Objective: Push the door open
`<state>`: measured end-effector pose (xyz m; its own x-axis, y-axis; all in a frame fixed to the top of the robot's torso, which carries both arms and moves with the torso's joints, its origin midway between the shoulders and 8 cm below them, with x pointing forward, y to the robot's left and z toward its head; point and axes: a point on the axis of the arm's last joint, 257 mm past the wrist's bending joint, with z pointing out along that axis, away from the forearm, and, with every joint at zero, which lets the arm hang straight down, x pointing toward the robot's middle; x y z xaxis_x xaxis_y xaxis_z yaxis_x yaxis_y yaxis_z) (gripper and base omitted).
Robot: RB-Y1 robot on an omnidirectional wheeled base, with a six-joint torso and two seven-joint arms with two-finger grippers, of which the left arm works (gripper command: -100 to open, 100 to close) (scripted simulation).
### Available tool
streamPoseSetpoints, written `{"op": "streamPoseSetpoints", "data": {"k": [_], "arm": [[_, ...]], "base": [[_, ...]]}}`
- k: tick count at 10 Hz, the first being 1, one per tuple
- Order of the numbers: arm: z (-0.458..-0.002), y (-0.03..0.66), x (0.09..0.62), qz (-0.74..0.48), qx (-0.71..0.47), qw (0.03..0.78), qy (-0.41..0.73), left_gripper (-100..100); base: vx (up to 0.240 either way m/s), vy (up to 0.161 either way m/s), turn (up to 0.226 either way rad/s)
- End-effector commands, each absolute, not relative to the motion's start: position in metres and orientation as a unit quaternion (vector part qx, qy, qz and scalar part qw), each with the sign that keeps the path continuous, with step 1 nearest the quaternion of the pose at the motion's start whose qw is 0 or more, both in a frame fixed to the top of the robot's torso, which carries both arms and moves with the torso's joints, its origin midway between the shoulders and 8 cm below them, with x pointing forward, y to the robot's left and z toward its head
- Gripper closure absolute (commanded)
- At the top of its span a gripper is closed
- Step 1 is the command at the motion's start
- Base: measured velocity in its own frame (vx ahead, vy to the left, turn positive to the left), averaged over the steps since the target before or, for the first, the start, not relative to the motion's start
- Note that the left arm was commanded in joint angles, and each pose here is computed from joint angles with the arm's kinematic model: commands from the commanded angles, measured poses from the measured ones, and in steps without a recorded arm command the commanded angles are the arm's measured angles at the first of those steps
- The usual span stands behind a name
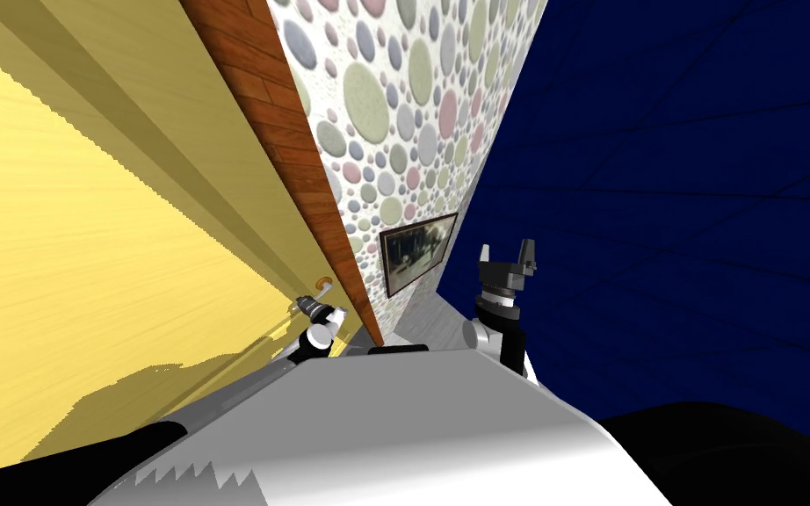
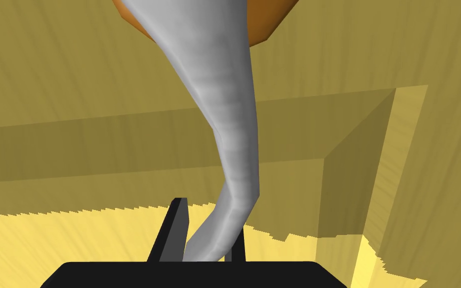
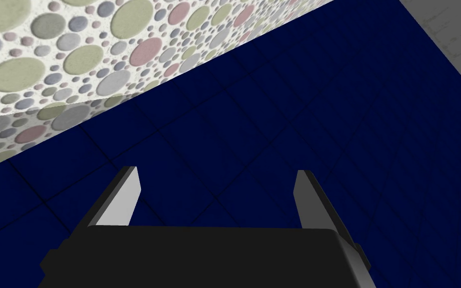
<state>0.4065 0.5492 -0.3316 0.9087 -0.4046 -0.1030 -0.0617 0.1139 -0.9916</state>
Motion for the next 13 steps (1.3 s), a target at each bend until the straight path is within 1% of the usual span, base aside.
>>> {"op": "streamPoseSetpoints", "data": {"k": [1,4,5,6,8,13], "arm": [[-0.326,0.555,0.399,-0.109,-0.652,0.732,0.166,100],[-0.316,0.565,0.392,-0.101,-0.648,0.74,0.148,100],[-0.328,0.559,0.392,-0.1,-0.656,0.731,0.158,100],[-0.326,0.56,0.392,-0.1,-0.655,0.733,0.157,100],[-0.316,0.565,0.392,-0.101,-0.648,0.74,0.148,100],[-0.316,0.565,0.392,-0.101,-0.648,0.74,0.148,100]], "base": [[-0.039,0.061,-0.173],[-0.011,0.018,-0.05],[-0.013,0.02,-0.058],[-0.005,0.008,-0.023],[0.0,0.0,0.0],[0.001,-0.001,0.004]]}}
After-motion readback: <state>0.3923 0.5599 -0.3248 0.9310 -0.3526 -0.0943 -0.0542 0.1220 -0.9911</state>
